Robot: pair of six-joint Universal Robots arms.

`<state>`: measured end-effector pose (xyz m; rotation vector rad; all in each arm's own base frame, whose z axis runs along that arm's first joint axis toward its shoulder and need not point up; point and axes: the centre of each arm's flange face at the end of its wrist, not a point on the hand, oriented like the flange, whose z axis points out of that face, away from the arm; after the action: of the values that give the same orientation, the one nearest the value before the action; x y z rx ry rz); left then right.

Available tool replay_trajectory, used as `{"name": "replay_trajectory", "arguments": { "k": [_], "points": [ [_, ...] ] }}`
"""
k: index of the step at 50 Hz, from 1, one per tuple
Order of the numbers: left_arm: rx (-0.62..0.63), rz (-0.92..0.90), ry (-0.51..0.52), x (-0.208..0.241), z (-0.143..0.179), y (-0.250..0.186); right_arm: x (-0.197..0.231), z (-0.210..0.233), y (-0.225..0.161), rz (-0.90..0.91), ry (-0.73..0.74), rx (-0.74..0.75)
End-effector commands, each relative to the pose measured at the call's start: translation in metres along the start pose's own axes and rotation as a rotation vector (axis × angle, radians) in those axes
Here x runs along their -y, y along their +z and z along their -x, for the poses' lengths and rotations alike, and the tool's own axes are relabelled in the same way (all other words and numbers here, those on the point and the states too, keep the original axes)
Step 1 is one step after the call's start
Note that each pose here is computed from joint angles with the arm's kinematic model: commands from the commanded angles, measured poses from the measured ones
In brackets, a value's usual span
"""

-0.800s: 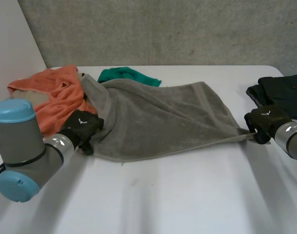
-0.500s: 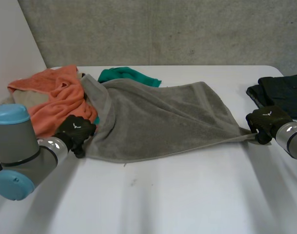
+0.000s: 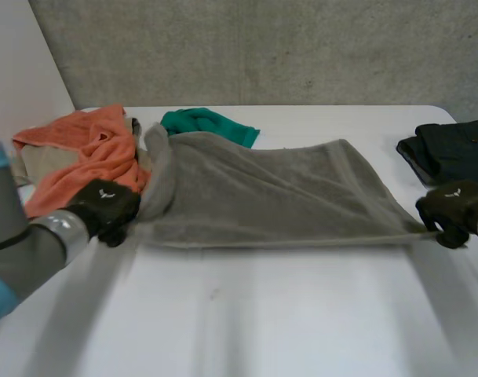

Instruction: Fold the laundry.

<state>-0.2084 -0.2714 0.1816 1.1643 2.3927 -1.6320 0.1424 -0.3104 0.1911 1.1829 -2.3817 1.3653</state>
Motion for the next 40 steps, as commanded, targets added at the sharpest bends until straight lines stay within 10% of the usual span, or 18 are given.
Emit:
{"name": "replay_trajectory", "arguments": {
  "k": [1, 9, 21, 30, 40],
  "points": [
    [-0.079, 0.235, 0.184, -0.007, -0.011, -0.08, -0.017, 0.0, -0.05, 0.176, -0.249, 0.153],
    [-0.14, 0.23, 0.355, -0.002, -0.018, -0.108, -0.02, 0.005, -0.061, 0.195, -0.376, 0.22],
    [0.09, 0.116, 0.388, 0.032, 0.009, -0.019, 0.002, 0.002, -0.002, 0.037, -0.298, 0.038],
    [0.449, -0.362, 0.388, 0.153, 0.074, 0.019, 0.107, -0.05, 0.019, -0.412, -0.202, -0.354],
    [0.745, -1.018, 0.094, 0.283, 0.139, -0.099, 0.205, -0.13, -0.075, -0.936, 0.106, -0.735]
  ]
}}
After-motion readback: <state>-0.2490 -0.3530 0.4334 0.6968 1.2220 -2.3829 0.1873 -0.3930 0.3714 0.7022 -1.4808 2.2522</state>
